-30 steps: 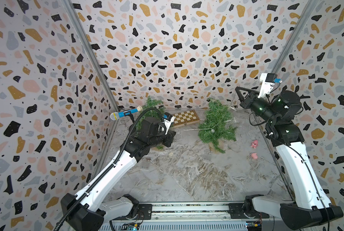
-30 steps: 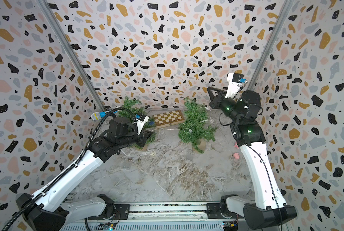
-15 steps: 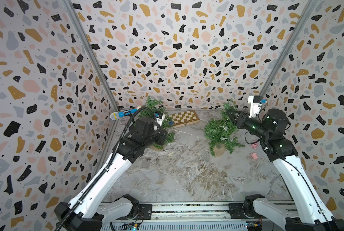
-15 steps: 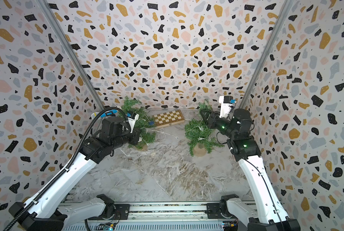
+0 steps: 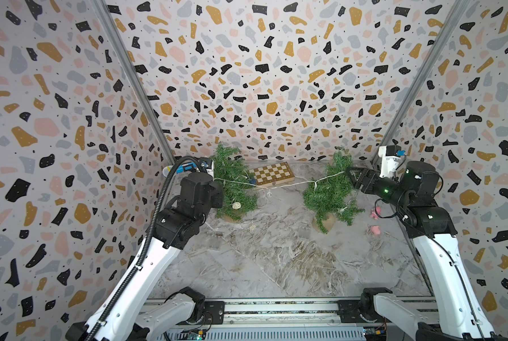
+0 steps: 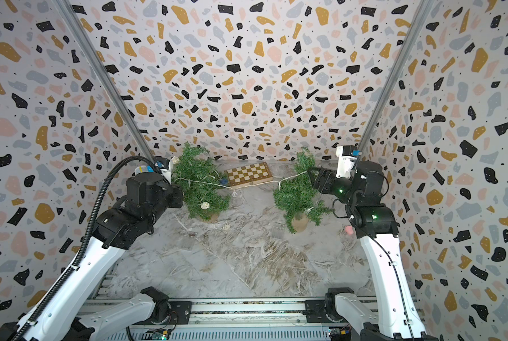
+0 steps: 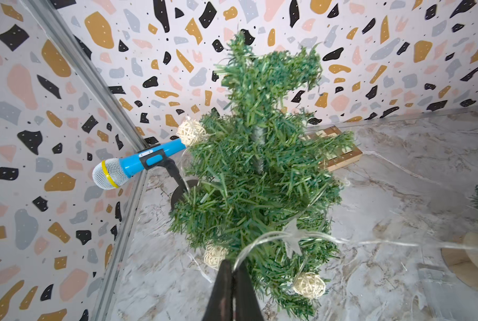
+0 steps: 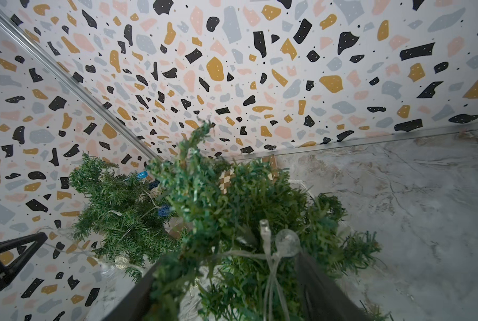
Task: Wrap string light around the christmas tree
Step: Wrap the light string around the Christmas tree.
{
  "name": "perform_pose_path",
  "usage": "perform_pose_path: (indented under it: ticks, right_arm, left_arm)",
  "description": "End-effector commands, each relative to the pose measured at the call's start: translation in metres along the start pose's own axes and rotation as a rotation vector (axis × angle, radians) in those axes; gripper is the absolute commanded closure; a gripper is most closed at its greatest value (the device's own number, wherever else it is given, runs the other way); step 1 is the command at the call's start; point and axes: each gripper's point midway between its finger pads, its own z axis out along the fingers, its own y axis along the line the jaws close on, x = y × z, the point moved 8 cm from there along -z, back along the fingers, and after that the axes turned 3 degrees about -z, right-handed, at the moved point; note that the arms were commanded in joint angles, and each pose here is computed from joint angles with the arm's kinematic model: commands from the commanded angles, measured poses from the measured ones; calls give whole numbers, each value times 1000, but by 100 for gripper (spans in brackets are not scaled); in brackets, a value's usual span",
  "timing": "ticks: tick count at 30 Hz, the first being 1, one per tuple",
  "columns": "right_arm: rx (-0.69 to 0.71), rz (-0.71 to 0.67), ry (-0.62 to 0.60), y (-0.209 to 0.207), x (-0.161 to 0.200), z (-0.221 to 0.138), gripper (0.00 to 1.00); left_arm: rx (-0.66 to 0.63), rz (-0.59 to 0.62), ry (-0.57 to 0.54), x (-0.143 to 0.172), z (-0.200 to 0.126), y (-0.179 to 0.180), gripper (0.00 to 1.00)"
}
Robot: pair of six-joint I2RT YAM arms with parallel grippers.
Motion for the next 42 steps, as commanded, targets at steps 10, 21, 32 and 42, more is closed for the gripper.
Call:
perform_pose_path:
  ticks: [10, 21, 32, 42]
  right_arm:
    - [-139, -33, -96, 28, -23, -23, 34]
    - [75, 65, 25, -7, 26, -16, 40]
    - [-44, 52, 48, -12, 24, 4, 34]
    - [-63, 57, 50, -13, 36, 4, 38]
  left_arm:
    - [455, -51, -88, -25, -20, -50, 100]
    - [874, 193, 29, -3, -7, -156, 95]
    - [1114, 349, -4, -22, 20, -263, 87]
    - [1247, 398, 52, -8, 43, -303, 50]
